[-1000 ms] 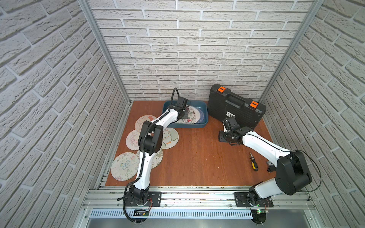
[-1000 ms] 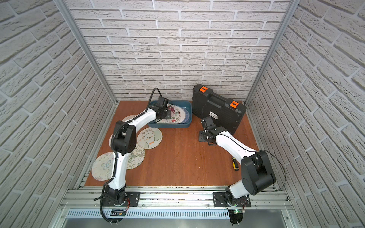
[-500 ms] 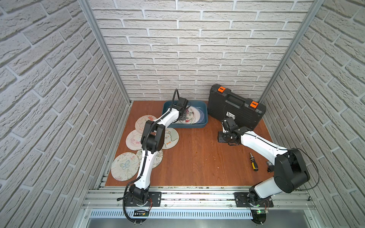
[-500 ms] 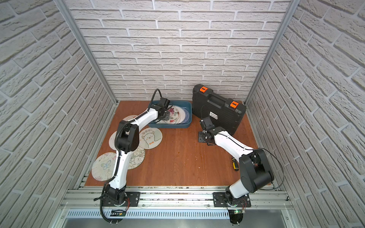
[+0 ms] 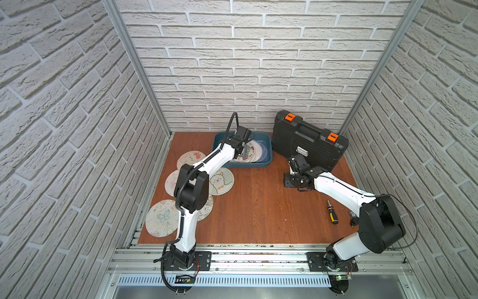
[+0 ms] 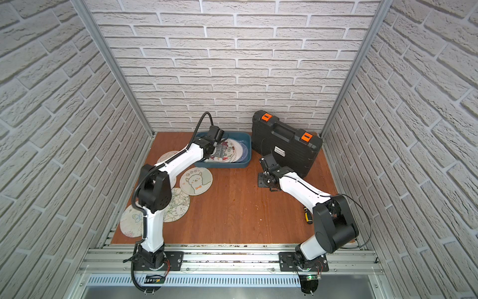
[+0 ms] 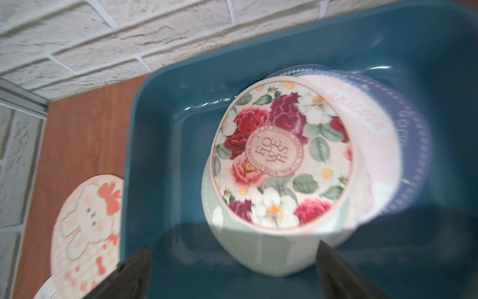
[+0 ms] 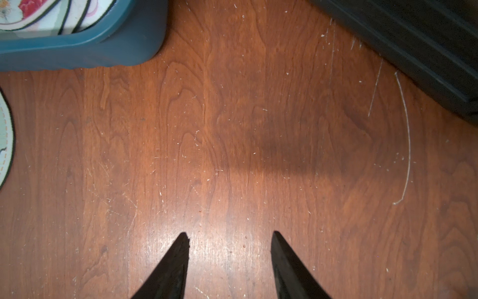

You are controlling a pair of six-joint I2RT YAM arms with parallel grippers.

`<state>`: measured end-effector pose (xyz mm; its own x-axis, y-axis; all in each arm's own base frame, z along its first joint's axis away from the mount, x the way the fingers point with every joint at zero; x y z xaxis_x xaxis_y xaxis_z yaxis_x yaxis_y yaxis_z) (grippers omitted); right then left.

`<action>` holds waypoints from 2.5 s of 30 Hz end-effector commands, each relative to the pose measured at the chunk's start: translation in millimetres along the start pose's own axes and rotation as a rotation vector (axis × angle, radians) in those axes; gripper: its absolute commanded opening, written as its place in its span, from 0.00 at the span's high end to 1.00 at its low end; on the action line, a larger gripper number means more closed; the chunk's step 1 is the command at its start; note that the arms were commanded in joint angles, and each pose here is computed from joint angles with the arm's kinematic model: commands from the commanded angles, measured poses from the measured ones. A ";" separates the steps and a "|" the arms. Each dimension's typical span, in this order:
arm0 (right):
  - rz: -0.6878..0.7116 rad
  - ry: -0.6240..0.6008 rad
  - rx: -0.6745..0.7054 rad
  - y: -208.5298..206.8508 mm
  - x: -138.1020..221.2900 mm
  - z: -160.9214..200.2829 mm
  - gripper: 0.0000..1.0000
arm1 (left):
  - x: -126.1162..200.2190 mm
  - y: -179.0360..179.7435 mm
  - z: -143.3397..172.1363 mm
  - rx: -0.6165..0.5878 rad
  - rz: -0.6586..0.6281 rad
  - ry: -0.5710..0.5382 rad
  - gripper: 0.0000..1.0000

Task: Put the coasters into the storage box
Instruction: Place the coaster in the storage box, then pick up the coaster from the center of the board.

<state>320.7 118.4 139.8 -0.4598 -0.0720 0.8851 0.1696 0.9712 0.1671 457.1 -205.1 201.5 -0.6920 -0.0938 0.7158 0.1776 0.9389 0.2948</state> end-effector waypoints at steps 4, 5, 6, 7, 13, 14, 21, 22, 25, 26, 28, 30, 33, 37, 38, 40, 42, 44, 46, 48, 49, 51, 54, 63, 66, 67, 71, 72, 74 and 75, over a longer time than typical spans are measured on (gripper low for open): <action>-0.032 -0.054 0.020 15.6 8.1 -9.8 0.48 | 43.3 17.9 10.6 0.114 0.018 -0.098 0.02; -0.036 -0.054 0.024 17.9 8.1 -10.0 0.48 | 48.1 20.5 16.8 0.134 0.024 -0.102 0.02; -0.040 -0.052 0.027 20.4 7.9 -9.8 0.48 | 52.4 21.7 22.1 0.148 0.030 -0.104 0.02; -0.044 -0.052 0.032 23.4 8.1 -9.8 0.48 | 56.9 23.8 29.3 0.161 0.032 -0.104 0.02; -0.069 -0.044 0.082 46.1 6.1 -7.2 0.48 | 77.7 39.4 73.8 0.229 0.012 -0.095 0.02; -0.073 -0.042 0.089 50.2 5.1 -6.1 0.48 | 78.8 42.5 81.1 0.236 0.001 -0.088 0.02; -0.132 -0.018 0.148 90.2 -8.9 2.3 0.48 | 74.1 57.6 132.8 0.304 -0.041 -0.006 0.02; -0.144 -0.012 0.158 97.4 -11.5 3.7 0.48 | 71.9 59.1 139.3 0.313 -0.046 0.007 0.02; -0.185 0.007 0.187 121.7 -19.9 9.2 0.48 | 63.5 62.7 155.9 0.343 -0.051 0.045 0.02; -0.197 0.010 0.196 130.2 -22.5 10.5 0.48 | 60.1 63.8 160.5 0.353 -0.049 0.058 0.02; -0.225 0.018 0.209 145.6 -26.7 14.0 0.48 | 53.4 65.6 168.8 0.373 -0.049 0.082 0.02; -0.252 0.020 0.212 159.0 -30.5 17.3 0.48 | 46.7 66.6 175.6 0.383 -0.051 0.103 0.02; -0.299 0.020 0.207 177.4 -37.1 20.5 0.48 | 35.0 68.0 186.7 0.407 -0.048 0.138 0.02; -0.342 0.030 0.204 195.9 -47.9 25.9 0.48 | 18.9 69.9 198.4 0.451 -0.031 0.154 0.02; -0.355 0.029 0.203 200.4 -48.7 26.1 0.48 | 14.8 69.4 201.1 0.463 -0.021 0.150 0.02; -0.362 0.051 0.204 206.1 -60.1 32.4 0.48 | 8.2 69.9 205.1 0.493 -0.003 0.143 0.02; -0.376 0.057 0.199 211.4 -65.1 35.4 0.48 | 3.1 71.3 208.3 0.513 0.001 0.140 0.02; -0.398 0.064 0.199 217.4 -68.8 38.9 0.48 | -0.9 73.1 210.7 0.521 -0.001 0.145 0.02; -0.406 0.070 0.206 222.6 -72.6 41.9 0.48 | -3.7 74.3 211.7 0.528 0.001 0.149 0.02; -0.409 0.075 0.213 227.4 -76.3 43.8 0.48 | -6.9 75.8 211.9 0.537 0.006 0.150 0.02; -0.409 0.079 0.216 229.5 -78.3 45.3 0.48 | -8.8 76.0 212.9 0.542 0.010 0.154 0.02; -0.411 0.084 0.219 233.3 -81.7 47.2 0.48 | -12.0 77.7 213.5 0.552 0.013 0.155 0.02; -0.407 0.093 0.214 236.4 -88.3 50.0 0.48 | -16.8 77.7 214.3 0.560 0.021 0.161 0.02; -0.414 0.121 0.202 247.6 -108.5 55.3 0.48 | -30.2 70.4 216.2 0.576 0.052 0.184 0.02; -0.427 0.139 0.204 253.3 -115.3 58.6 0.48 | -32.5 67.6 217.1 0.586 0.066 0.189 0.02; -0.433 0.145 0.204 255.1 -117.6 59.7 0.48 | -33.1 66.5 217.3 0.590 0.072 0.191 0.02; -0.471 0.172 0.206 264.8 -123.3 64.4 0.48 | -35.5 64.1 217.9 0.598 0.085 0.196 0.02; -0.481 0.178 0.208 267.2 -124.3 65.6 0.48 | -36.0 63.6 217.9 0.600 0.088 0.197 0.02; -0.507 0.191 0.221 273.3 -125.3 68.9 0.48 | -37.2 62.4 218.7 0.604 0.092 0.201 0.02; -0.513 0.197 0.223 274.7 -126.3 70.4 0.48 | -37.7 61.9 219.0 0.605 0.095 0.202 0.02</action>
<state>380.5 397.8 68.4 -0.3504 -0.5435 0.7628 -0.2163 0.8394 0.4987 344.9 -66.7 68.4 -0.5824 -0.0551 0.8110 -0.2334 0.9670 -0.1019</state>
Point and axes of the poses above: each gripper's point midway between its finger pads, its own x axis back along the fingers, its own y axis along the line the jaws close on, z = x × y, the point moved 5 cm from there along x, back along the fingers, and after that the axes turned 7 degrees about -x, right-handed, at the moved point
